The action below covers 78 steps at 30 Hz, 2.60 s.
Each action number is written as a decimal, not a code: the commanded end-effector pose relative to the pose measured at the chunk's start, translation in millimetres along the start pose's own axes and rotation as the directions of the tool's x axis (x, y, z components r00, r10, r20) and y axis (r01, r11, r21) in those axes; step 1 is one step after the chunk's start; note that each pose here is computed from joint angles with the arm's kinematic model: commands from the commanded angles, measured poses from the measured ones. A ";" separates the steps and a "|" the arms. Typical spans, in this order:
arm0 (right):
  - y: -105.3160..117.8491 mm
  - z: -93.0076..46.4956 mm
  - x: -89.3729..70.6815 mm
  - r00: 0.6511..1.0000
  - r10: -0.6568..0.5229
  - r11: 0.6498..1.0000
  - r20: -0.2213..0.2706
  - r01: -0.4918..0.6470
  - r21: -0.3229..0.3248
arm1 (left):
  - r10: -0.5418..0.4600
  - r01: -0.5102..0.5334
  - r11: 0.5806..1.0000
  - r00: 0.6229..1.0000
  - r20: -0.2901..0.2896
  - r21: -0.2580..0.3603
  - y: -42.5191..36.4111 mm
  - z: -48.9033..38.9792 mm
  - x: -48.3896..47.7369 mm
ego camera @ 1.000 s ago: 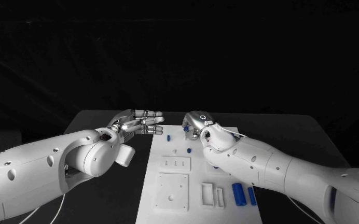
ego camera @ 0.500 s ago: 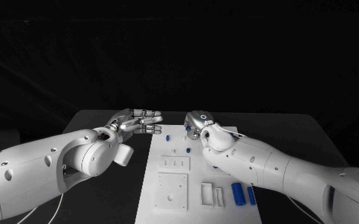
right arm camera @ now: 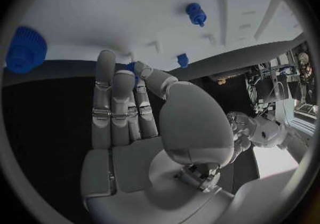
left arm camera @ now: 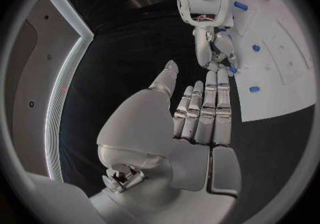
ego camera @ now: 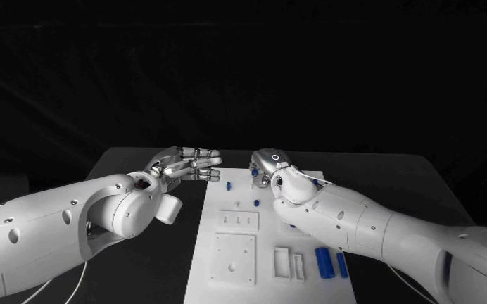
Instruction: Assemble the parts on the task board
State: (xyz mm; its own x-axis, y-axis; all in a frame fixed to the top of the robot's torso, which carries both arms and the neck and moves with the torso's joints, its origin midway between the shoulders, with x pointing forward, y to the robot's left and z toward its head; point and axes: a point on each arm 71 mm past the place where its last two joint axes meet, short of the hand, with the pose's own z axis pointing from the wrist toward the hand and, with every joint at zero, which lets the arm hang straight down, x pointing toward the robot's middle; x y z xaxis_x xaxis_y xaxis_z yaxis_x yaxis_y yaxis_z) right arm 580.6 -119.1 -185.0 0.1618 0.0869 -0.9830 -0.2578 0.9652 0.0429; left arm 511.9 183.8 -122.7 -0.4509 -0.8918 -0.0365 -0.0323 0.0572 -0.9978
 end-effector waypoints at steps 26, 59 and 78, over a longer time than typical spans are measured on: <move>1.5 -3.8 6.0 1.000 0.005 1.000 -0.030 -0.005 -0.009 | 0.014 -0.014 1.000 1.000 -0.015 0.003 -1.6 3.5 1.8; -13.2 -9.0 -0.7 0.994 0.100 0.995 0.051 -0.101 0.011 | 0.017 -0.017 1.000 1.000 -0.011 -0.006 0.0 4.6 -4.6; -90.3 -17.2 -53.7 0.985 0.172 0.979 -0.017 -0.169 0.111 | 0.016 -0.016 1.000 1.000 0.016 -0.010 1.0 1.9 -15.1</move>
State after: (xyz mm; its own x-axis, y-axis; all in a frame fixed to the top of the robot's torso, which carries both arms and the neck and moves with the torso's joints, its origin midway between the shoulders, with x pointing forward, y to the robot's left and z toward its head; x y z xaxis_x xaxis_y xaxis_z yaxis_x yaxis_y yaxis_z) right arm 578.1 -217.6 -132.5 0.2012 0.2365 -0.9506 -0.1644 0.9648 0.2053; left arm 520.7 197.9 -125.0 -0.4249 -0.9034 -0.0573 -0.0391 0.0816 -0.9959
